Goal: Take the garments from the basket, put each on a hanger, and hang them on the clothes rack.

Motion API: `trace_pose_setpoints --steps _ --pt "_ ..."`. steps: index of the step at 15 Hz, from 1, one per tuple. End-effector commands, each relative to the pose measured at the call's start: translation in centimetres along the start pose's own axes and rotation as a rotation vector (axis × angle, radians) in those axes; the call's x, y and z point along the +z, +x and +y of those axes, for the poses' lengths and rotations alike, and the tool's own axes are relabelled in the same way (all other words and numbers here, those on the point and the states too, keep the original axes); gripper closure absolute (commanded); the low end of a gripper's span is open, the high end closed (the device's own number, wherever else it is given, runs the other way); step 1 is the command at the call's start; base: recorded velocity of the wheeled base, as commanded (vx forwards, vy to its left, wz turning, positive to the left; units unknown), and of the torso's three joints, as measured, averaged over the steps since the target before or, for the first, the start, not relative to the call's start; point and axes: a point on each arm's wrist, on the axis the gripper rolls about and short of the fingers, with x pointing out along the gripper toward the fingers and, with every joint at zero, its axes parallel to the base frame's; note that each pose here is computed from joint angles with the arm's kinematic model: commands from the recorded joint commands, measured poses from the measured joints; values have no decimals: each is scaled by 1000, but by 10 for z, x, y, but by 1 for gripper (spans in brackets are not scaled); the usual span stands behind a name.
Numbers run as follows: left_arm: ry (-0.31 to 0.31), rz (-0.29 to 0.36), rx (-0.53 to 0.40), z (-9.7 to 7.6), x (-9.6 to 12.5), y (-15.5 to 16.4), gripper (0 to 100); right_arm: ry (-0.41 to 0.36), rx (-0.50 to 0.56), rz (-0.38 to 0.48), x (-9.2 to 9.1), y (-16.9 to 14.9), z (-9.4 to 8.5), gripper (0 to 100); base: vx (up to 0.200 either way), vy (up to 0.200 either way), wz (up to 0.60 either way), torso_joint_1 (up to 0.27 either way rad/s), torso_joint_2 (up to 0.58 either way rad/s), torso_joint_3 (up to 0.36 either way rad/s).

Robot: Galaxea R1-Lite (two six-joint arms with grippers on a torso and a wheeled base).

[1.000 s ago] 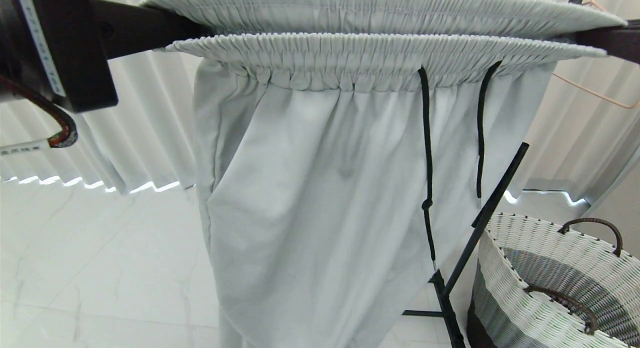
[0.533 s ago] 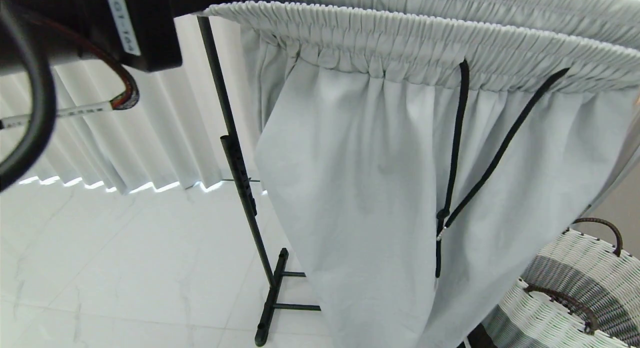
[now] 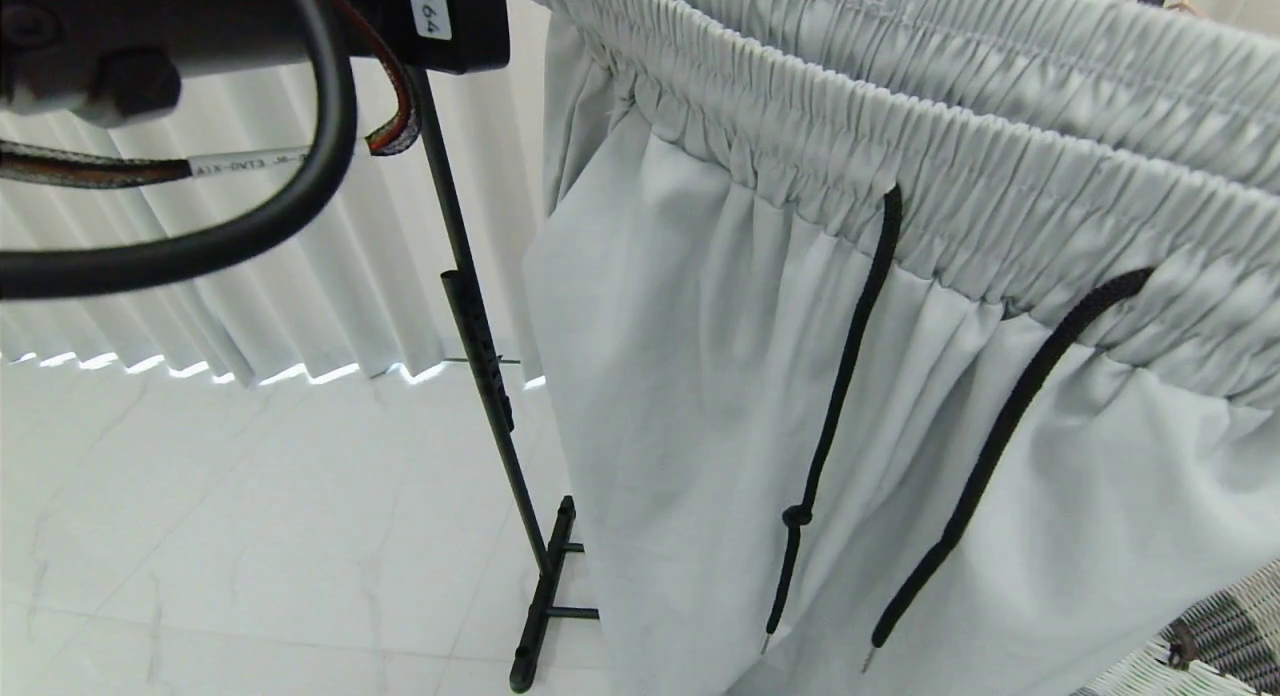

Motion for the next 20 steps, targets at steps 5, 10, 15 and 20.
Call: trace_pose_setpoints --steps 5,10,15,20 --pt "2 85 -20 12 -2 -26 100 6 -61 24 0 4 -3 100 0 0 0 0 0 0" --pt "-37 259 -218 23 -10 -100 100 73 -391 57 1 20 -26 100 0 0 0 0 0 0" --pt "-10 258 -362 15 -11 -118 100 149 -517 -121 26 74 -39 100 0 0 0 0 0 0" --pt "7 245 -477 4 -11 -127 100 126 -529 -160 31 92 -38 100 0 0 0 0 0 0"
